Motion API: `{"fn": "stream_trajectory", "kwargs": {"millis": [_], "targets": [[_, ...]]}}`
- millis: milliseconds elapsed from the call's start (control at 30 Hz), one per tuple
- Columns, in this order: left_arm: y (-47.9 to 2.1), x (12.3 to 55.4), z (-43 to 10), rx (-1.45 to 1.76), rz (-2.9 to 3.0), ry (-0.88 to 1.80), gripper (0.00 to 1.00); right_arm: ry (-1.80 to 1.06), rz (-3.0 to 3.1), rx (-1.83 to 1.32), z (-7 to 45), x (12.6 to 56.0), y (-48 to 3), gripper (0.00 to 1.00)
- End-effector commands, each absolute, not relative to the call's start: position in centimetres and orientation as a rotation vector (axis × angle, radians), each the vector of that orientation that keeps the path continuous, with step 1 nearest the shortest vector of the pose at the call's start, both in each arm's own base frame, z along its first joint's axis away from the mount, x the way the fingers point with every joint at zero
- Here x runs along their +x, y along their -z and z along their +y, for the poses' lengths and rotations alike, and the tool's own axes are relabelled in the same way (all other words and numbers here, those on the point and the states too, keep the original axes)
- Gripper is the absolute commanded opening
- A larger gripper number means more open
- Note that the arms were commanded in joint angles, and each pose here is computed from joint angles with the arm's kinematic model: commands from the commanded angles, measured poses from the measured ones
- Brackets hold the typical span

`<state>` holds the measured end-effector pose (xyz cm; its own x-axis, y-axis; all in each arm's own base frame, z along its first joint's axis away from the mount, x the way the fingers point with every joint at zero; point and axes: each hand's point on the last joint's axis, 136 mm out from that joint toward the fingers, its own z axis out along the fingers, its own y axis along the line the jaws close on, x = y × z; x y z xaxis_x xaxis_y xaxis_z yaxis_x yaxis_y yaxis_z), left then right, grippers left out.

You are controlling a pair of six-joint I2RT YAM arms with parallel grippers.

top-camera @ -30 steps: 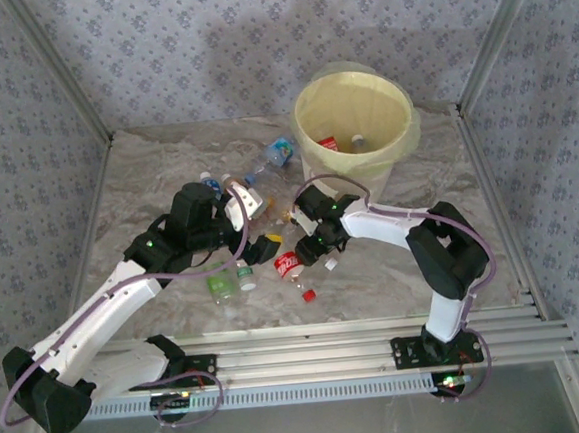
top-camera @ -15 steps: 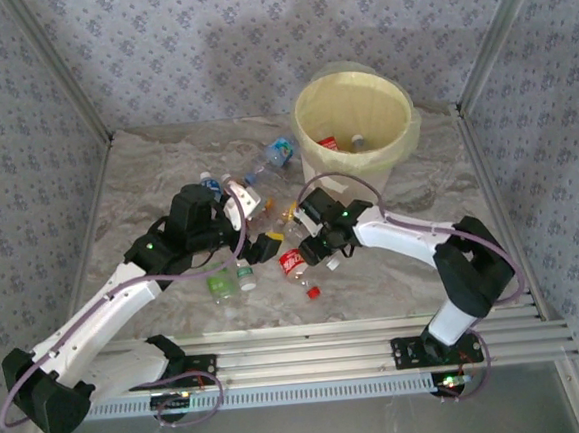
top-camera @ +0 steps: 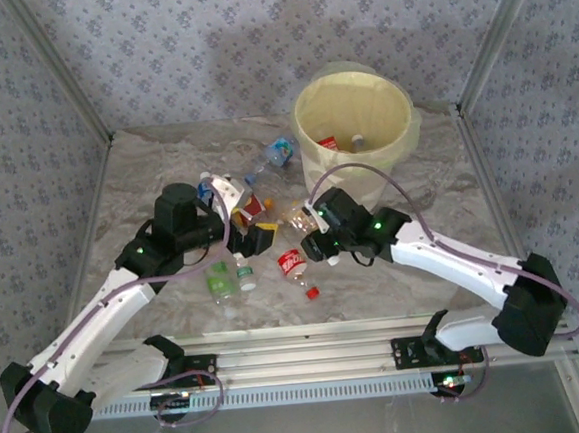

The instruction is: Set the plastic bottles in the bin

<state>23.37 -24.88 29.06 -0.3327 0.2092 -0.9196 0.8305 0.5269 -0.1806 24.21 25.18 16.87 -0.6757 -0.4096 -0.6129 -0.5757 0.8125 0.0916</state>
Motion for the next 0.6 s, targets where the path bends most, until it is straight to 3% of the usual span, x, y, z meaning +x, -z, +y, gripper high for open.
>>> {"fn": "stream_trajectory", "kwargs": {"millis": [0,200,567], "targets": [[-31.5,22.8,-25.1,0.839,1.738,0.919,1.00,-0.407,2.342,-0.650,25.0,24.5,-20.7,0.59],[-32.7,22.9,-24.6,0.794,1.701,0.954,1.00,-0.460,2.274,-0.645,25.1,24.3,-24.9,0.59],[-34.8,23.7,-22.1,0.712,1.644,0.903,1.00,-0.443,2.047,-0.526,23.2,28.2,-35.7,0.58]]}}
